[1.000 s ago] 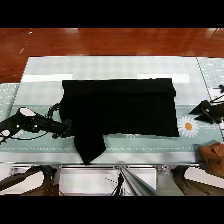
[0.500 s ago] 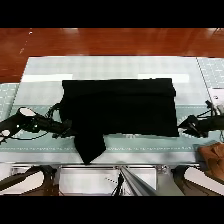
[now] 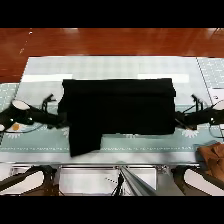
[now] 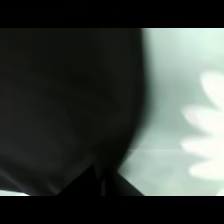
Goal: Fold the shirts.
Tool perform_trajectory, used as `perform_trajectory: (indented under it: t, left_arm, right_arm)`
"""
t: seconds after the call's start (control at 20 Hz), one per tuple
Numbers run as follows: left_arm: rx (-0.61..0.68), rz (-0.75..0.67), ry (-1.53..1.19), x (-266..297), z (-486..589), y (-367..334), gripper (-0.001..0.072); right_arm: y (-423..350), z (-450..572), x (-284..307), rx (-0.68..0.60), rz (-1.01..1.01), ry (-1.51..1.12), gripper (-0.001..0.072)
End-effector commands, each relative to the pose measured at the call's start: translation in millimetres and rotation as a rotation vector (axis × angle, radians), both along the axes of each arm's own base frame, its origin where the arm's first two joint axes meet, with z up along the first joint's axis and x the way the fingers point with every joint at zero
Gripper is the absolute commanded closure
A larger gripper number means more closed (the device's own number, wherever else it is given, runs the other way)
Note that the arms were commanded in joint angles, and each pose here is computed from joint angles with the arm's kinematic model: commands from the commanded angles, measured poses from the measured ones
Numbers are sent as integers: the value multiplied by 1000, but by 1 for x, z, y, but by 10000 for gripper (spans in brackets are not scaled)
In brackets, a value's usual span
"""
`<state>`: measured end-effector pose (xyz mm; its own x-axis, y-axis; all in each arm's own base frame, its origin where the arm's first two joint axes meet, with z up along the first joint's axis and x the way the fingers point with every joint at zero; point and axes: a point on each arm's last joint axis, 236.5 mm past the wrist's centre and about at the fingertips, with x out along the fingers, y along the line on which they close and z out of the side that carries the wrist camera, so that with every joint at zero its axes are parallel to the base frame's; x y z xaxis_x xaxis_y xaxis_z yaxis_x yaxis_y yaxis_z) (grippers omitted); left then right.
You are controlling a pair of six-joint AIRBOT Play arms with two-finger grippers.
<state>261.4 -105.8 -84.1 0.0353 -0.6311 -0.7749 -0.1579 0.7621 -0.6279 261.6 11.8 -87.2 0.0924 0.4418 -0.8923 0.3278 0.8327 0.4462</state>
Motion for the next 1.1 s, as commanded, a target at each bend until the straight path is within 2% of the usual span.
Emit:
perform_trajectory:
  t: [0.0, 0.2, 0.4, 0.5, 0.65, 0.8, 1.0, 1.05]
  left_arm:
    - [-16, -22, -187, 52, 71, 10, 684]
    - [18, 17, -417, 119, 135, 17, 683]
    - [16, 75, -446, 169, 127, 25, 683]
    - [-38, 107, -415, 194, 112, 21, 683]
    - [-165, 147, -335, 224, 85, 8, 683]
    - [-184, 151, -275, 239, 54, 10, 683]
    - [-189, 156, -230, 246, 25, 12, 682]
    - [-194, 153, -216, 244, 21, 12, 652]
  right_arm:
    - [-4, 64, 48, -32, 37, -215, 683]
    - [-17, 128, 129, -92, -39, -501, 684]
    - [-21, 128, 198, -112, -121, -617, 684]
    - [-22, 110, 221, -96, -150, -605, 684]
    - [-28, 76, 246, -74, -207, -574, 683]
    - [-33, 47, 257, -59, -272, -545, 683]
    - [-30, 20, 253, -48, -262, -488, 680]
    - [-31, 17, 251, -58, -248, -481, 680]
